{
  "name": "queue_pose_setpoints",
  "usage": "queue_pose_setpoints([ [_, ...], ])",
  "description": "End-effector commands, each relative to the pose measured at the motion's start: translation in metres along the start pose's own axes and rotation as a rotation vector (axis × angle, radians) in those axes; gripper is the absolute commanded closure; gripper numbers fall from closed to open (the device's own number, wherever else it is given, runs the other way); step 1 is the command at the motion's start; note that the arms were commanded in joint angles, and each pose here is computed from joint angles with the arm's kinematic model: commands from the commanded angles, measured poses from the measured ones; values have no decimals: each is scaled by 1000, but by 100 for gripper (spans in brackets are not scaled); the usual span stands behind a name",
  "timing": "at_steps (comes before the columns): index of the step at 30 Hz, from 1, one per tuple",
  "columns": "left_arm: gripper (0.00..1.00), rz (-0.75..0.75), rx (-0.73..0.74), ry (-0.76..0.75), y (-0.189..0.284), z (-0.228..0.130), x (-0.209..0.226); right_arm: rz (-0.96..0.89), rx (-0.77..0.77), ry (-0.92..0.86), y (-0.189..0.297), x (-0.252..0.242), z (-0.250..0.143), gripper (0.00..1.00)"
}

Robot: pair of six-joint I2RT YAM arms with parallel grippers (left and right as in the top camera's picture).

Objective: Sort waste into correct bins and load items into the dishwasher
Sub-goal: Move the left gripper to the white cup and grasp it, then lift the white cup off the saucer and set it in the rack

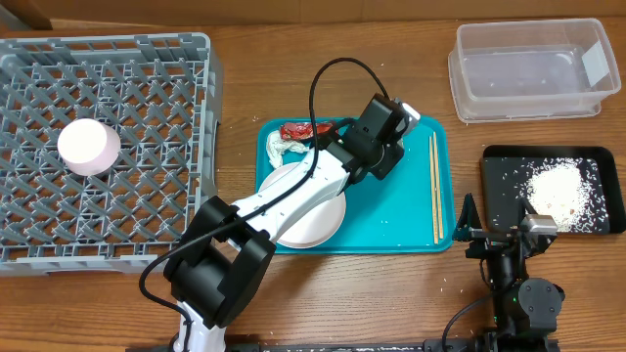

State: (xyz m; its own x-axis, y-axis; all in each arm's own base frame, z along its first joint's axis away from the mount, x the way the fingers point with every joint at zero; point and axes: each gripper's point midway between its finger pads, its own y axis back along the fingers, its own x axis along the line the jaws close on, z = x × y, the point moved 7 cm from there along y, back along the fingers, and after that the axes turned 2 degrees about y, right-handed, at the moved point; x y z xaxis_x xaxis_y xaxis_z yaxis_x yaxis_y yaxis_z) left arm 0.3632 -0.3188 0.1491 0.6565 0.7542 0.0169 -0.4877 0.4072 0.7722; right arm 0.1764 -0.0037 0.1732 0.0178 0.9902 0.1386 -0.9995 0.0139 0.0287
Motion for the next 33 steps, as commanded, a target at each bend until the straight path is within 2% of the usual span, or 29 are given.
queue_pose_setpoints([
  [1, 96, -16, -136, 127, 35, 40, 2, 8, -3, 7, 0, 1, -2, 0],
  [5, 96, -33, -303, 261, 96, 88, 11, 8, -3, 7, 0, 1, -2, 0],
  [10, 96, 9, -438, 338, 170, 111, 48, 8, -3, 7, 0, 1, -2, 0],
  [14, 96, 62, -404, 579, 208, 83, 127, 8, -3, 7, 0, 1, -2, 0],
  [16, 96, 6, -376, 657, 217, 67, 160, 8, -3, 7, 0, 1, -2, 0],
  [21, 96, -248, -391, 797, 243, 24, 241, 8, -3, 7, 0, 1, -2, 0],
  [26, 96, -291, -430, 969, 255, -38, 323, 8, -3, 7, 0, 1, -2, 0],
  [30, 96, -335, -483, 1021, 253, -86, 373, 8, -3, 7, 0, 1, -2, 0],
  [33, 96, -467, -559, 986, 249, -109, 398, 8, -3, 7, 0, 1, -2, 0],
])
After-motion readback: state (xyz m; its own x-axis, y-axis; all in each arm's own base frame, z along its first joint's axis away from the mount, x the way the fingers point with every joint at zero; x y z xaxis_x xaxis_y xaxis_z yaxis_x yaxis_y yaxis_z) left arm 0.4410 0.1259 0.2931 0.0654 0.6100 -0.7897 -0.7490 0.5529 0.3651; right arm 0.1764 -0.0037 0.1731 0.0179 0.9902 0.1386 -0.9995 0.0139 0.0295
